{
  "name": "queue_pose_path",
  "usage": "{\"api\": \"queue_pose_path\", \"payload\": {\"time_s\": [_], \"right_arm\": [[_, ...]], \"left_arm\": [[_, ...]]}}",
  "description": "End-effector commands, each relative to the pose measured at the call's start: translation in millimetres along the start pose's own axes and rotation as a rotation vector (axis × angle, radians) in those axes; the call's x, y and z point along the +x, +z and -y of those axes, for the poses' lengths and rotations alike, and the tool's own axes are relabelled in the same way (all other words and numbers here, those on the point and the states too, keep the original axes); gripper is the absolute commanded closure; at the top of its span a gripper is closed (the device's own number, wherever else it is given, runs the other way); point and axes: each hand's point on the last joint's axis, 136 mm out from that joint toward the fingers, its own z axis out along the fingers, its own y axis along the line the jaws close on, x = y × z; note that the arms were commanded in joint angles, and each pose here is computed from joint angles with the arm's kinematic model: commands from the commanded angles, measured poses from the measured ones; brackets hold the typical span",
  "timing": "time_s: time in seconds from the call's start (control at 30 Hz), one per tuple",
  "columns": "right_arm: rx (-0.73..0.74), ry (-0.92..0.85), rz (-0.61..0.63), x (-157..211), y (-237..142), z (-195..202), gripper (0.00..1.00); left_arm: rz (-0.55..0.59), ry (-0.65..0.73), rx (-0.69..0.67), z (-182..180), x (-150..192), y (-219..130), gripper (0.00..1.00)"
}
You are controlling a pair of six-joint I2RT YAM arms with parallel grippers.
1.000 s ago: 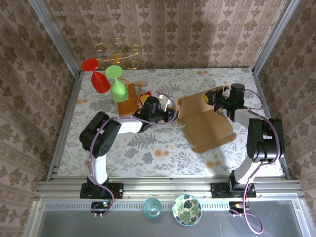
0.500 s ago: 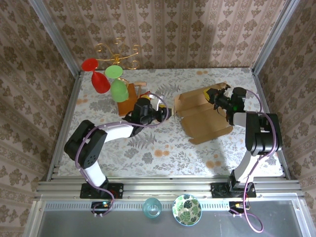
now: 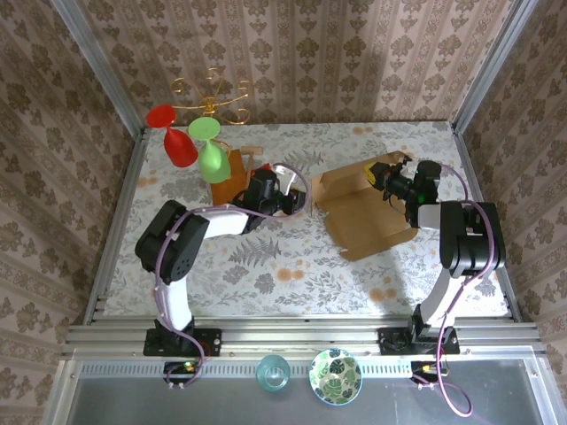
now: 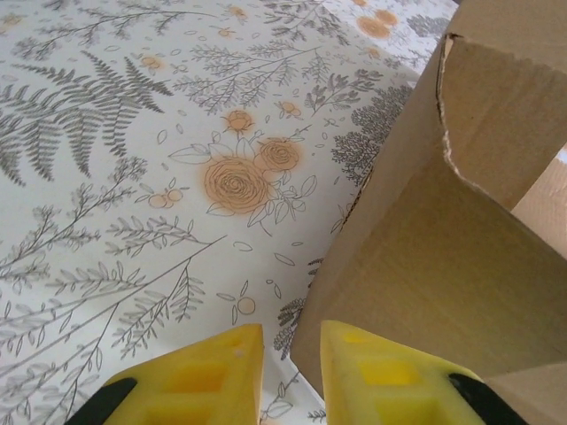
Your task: Fold the paper box
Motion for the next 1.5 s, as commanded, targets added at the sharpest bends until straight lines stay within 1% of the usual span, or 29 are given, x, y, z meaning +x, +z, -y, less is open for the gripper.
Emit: {"api": "queue_pose_path", "payload": {"time_s": [0.0,0.2,0.33,0.47,0.67,0.83,1.23,1.47], "right_arm": [[0.016,-0.003,-0.031,3.1,-1.2,7.0,1.0],[0.018,0.001,-0.033,1.7,0.3,8.4,1.0],[0.018,0.002,-0.032,0.4,1.3,8.1,1.0],[0.018,0.003,-0.03,-0.5,1.9,9.3,1.0],[0.015,0.003,-0.025,-1.4,2.1,9.1,1.0],[0.003,-0.001,-0.022,-2.2,2.3,5.9,1.0],[-0.025,-0.001,-0.02,-2.2,2.3,3.3,1.0],[-0.02,0.003,-0.019,-2.2,2.1,5.5,1.0]], "left_arm": [[-0.012,0.129,0.085,12.1,-0.9,10.2,0.76],[-0.041,0.196,0.188,32.8,7.7,19.1,0.76],[-0.05,0.222,0.209,45.2,10.6,20.1,0.76],[-0.044,0.204,0.206,48.2,11.3,24.2,0.76],[-0.015,0.184,0.211,55.4,2.9,27.7,0.76],[0.002,0.189,0.225,68.5,-2.7,27.2,0.73],[0.021,0.169,0.215,71.8,-9.0,33.3,0.71],[0.023,0.16,0.175,70.9,-9.2,42.3,0.62]]}}
